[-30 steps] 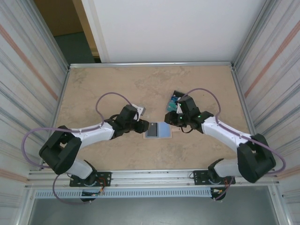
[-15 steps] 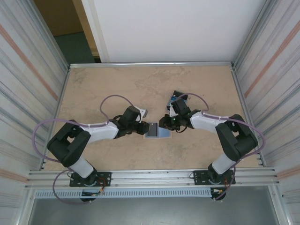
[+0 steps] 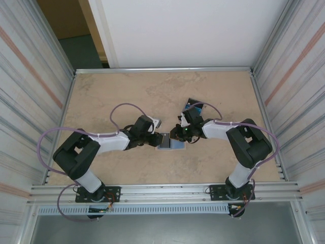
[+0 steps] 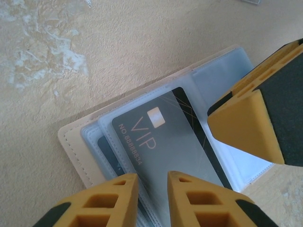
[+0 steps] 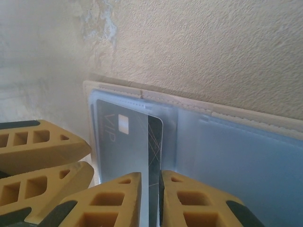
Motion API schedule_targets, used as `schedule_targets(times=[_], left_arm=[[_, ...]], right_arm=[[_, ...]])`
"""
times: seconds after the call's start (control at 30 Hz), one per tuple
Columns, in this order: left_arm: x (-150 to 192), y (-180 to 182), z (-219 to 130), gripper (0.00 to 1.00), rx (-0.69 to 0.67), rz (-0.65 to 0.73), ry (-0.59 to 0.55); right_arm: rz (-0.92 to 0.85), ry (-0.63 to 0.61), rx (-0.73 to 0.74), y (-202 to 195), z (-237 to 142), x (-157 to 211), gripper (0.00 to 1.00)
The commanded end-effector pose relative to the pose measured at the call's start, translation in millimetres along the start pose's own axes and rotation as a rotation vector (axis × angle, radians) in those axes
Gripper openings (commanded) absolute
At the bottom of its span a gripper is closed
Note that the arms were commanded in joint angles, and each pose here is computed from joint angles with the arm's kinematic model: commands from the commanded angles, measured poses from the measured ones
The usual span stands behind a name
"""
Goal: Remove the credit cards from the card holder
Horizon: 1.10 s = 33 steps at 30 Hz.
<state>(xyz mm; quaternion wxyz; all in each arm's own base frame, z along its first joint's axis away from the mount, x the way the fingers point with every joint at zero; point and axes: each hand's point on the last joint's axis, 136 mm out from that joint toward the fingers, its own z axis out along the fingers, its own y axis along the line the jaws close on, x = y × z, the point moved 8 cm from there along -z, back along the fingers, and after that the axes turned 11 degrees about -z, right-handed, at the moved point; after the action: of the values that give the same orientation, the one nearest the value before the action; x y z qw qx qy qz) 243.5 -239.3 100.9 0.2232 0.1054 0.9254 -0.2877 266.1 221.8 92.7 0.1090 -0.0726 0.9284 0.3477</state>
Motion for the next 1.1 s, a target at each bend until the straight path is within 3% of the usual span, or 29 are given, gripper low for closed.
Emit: schedule_targets(times=[0.0,1.07], left_arm=[[-1,-4,3,0.23,0.010,0.021,0.026],[2,-2,6,0.19,-0.025,0.030,0.071]], right_arm=[[0.019,0.001,-0.020,3,4,-5,0.17],[0.104,0.008,-0.136,-9,10,-3,0.11]])
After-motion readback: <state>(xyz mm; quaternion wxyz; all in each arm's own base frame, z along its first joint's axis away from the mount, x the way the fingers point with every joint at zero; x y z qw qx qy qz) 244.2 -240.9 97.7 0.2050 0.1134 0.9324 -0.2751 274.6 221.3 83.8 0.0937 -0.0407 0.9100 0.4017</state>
